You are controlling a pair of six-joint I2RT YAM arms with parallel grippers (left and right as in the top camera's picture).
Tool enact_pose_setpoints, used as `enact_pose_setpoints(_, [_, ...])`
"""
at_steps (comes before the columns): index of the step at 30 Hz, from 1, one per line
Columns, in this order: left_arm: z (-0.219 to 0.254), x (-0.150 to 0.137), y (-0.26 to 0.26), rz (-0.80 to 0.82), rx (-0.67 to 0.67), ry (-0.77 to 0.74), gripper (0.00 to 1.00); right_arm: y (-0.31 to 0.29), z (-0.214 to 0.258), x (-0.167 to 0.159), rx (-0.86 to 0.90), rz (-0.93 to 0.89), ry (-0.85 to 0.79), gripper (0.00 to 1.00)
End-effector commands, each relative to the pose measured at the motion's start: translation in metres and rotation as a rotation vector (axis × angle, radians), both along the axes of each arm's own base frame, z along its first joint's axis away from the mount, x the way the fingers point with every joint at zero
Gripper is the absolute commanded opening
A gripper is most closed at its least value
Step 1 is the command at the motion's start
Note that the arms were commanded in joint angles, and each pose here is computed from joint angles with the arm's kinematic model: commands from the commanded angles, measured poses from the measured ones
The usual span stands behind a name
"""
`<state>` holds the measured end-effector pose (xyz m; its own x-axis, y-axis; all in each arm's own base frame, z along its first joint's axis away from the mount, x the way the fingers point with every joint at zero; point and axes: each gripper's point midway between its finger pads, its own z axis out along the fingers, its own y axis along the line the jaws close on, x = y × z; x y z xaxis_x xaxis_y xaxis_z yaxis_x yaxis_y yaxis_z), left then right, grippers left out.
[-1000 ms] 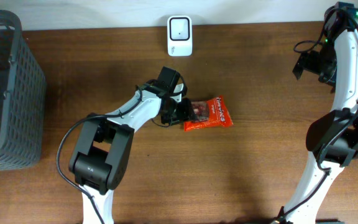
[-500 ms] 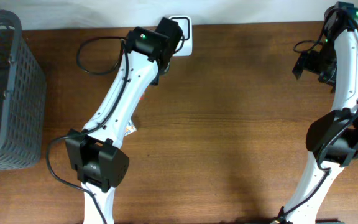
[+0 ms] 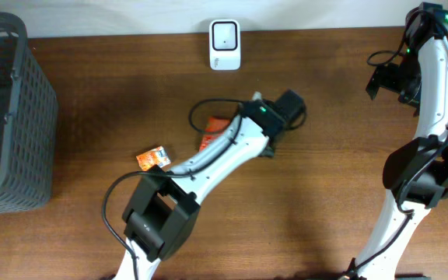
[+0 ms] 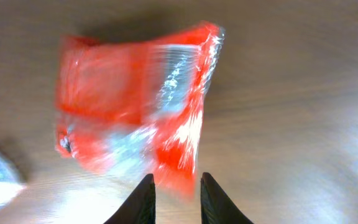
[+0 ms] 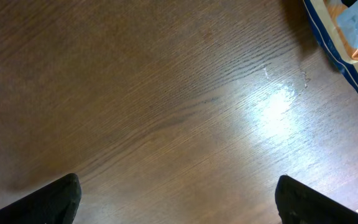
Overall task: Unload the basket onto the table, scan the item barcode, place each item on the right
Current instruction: 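Lower the red bag to table center, open left gripper, withdraw left, then reach the right gripper to the red bag and grasp it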
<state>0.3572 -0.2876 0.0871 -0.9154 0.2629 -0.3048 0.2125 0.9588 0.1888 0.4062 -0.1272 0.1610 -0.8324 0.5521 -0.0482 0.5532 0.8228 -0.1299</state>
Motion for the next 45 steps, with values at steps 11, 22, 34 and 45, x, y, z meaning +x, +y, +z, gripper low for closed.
enact_pose_setpoints(11, [-0.042,0.069,0.062,0.220,-0.229,0.176,0.00,-0.001,0.012,0.000,-0.008,-0.009,-0.034,0.99])
enact_pose_setpoints(22, [0.027,0.083,0.102,0.298,-0.139,0.165,0.00,-0.001,0.012,0.000,-0.008,-0.009,-0.034,0.99])
enact_pose_setpoints(34, [0.053,0.124,0.290,0.688,-0.134,0.082,0.99,-0.008,0.014,0.027,-0.035,-0.010,-0.143,0.99])
enact_pose_setpoints(45, [0.053,0.124,0.292,0.692,-0.135,0.082,0.99,0.267,-0.118,-0.044,0.658,0.636,0.140,0.94])
